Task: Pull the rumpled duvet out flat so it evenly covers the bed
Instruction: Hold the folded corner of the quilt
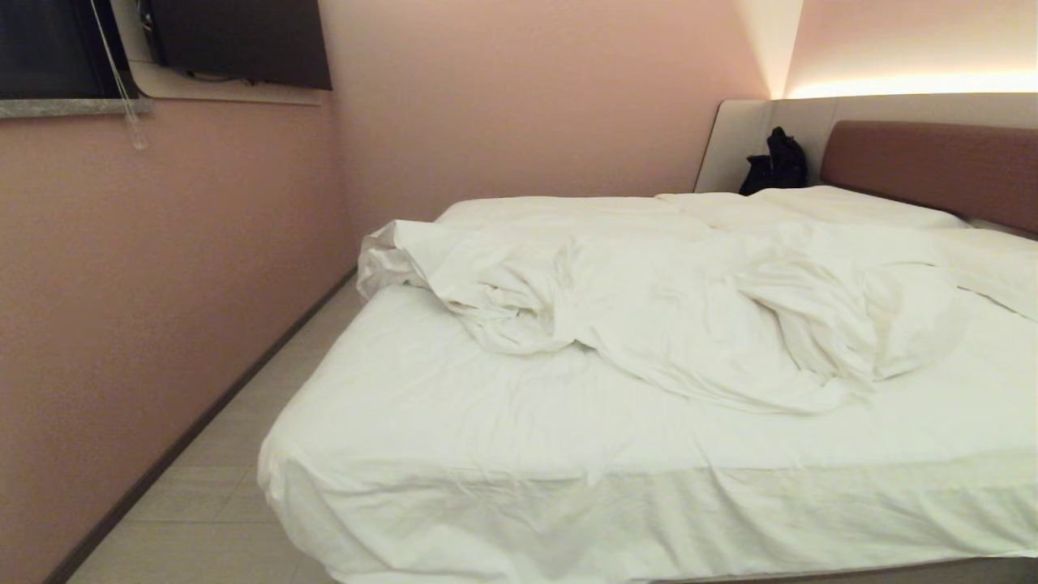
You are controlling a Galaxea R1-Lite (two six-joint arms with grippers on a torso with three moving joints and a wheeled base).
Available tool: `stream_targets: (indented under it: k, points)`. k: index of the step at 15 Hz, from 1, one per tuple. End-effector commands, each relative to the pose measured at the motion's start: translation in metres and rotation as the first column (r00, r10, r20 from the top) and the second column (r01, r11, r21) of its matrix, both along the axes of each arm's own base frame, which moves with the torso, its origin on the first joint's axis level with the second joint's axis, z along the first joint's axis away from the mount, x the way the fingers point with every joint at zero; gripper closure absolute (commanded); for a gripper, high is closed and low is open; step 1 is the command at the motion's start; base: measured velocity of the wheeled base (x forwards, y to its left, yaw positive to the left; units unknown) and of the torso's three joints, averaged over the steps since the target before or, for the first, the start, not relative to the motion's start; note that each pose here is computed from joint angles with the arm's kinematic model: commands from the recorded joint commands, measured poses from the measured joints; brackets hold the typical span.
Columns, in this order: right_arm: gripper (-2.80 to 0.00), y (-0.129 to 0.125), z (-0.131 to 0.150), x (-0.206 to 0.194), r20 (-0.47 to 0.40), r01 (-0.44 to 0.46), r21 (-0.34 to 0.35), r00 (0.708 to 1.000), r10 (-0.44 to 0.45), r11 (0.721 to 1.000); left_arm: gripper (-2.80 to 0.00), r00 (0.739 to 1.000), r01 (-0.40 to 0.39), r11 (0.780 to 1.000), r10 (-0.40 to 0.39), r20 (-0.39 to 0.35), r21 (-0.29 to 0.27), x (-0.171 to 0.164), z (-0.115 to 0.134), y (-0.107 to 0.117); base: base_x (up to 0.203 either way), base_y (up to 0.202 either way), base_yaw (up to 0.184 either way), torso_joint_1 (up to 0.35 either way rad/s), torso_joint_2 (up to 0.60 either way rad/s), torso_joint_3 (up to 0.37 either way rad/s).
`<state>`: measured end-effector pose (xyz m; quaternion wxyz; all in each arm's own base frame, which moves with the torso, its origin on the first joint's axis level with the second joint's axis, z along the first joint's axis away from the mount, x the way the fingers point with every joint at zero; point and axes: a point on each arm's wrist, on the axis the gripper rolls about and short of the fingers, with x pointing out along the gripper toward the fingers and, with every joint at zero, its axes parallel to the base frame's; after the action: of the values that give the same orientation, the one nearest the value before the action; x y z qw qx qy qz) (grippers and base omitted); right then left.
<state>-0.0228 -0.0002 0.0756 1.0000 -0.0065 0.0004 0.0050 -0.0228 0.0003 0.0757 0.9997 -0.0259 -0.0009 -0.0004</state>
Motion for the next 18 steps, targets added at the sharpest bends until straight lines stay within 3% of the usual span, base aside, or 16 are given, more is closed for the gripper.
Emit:
stream_targets:
  k: [1, 5, 18]
  points:
    - [0.0, 0.0, -0.0003, 0.0001, -0.002, -0.001, 0.0, 1.0, 0.001, 1.0, 0.0, 1.0, -0.001, 1.0, 0.001, 0.001, 0.001, 0.0, 0.0001, 0.0, 0.0, 0.0, 0.0, 0.0, 0.0, 0.0]
    - [0.0, 0.0, -0.0001, 0.0001, -0.001, -0.001, 0.001, 1.0, 0.001, 1.0, 0.0, 1.0, -0.002, 1.0, 0.002, 0.003, -0.006, 0.0, 0.0002, 0.0, 0.0, -0.055, 0.0, 0.001, 0.0, 0.002]
    - [0.0, 0.0, 0.0, 0.0001, 0.0, -0.001, -0.001, 1.0, 0.001, 1.0, 0.0, 1.0, -0.002, 1.0, 0.002, 0.003, -0.008, 0.0, 0.0002, 0.0, 0.0, -0.191, 0.0, 0.003, 0.0, 0.002]
